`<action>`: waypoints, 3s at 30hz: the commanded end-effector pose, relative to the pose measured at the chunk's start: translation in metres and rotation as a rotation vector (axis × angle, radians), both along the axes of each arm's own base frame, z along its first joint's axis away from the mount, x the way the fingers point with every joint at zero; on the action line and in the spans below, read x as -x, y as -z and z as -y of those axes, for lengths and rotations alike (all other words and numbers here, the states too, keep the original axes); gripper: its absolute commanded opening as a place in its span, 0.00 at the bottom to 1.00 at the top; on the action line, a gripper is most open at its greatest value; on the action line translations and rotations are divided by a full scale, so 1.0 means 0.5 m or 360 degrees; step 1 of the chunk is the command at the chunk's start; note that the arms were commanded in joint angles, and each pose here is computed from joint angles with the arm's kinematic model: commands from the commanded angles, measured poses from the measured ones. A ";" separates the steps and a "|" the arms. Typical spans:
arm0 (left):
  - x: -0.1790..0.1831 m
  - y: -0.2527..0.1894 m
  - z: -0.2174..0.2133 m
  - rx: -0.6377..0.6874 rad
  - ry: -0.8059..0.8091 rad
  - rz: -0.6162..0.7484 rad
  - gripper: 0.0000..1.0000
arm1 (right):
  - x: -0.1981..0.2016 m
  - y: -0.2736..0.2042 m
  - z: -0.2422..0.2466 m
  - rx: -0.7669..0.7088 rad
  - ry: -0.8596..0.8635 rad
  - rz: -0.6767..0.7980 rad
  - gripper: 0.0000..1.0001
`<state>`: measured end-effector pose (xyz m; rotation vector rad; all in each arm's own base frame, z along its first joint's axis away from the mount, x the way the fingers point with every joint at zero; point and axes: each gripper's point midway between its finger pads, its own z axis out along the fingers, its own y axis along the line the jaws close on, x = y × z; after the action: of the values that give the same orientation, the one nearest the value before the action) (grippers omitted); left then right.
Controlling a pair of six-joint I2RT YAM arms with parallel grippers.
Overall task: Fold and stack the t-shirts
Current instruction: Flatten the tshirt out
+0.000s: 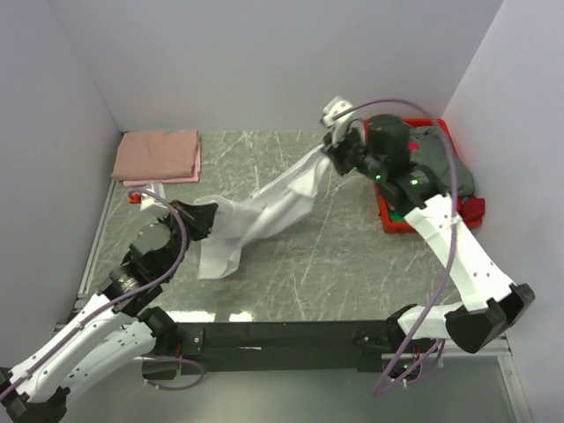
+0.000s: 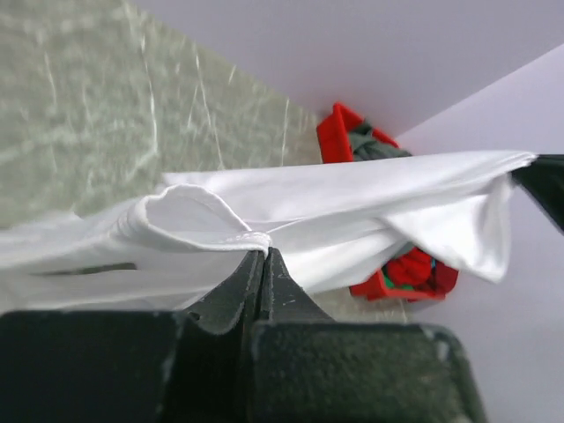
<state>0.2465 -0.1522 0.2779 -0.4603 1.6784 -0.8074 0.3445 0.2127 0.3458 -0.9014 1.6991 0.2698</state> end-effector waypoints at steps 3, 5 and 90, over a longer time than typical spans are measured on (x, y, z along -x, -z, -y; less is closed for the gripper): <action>0.010 -0.105 -0.056 -0.0232 -0.0094 0.0217 0.01 | -0.014 -0.120 0.078 -0.0124 0.0125 0.0185 0.00; 0.015 -0.119 -0.061 -0.0235 -0.0098 0.0239 0.01 | -0.013 -0.122 0.092 -0.0134 0.0154 0.0193 0.00; 0.101 0.447 0.143 0.0215 0.0269 -0.1340 0.58 | -0.009 0.441 0.147 0.0536 -0.0550 -0.0533 0.71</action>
<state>0.1875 -0.2078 0.0423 -0.7797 2.5299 -0.8260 0.3446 0.1488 0.1273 -1.5017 1.8988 0.4621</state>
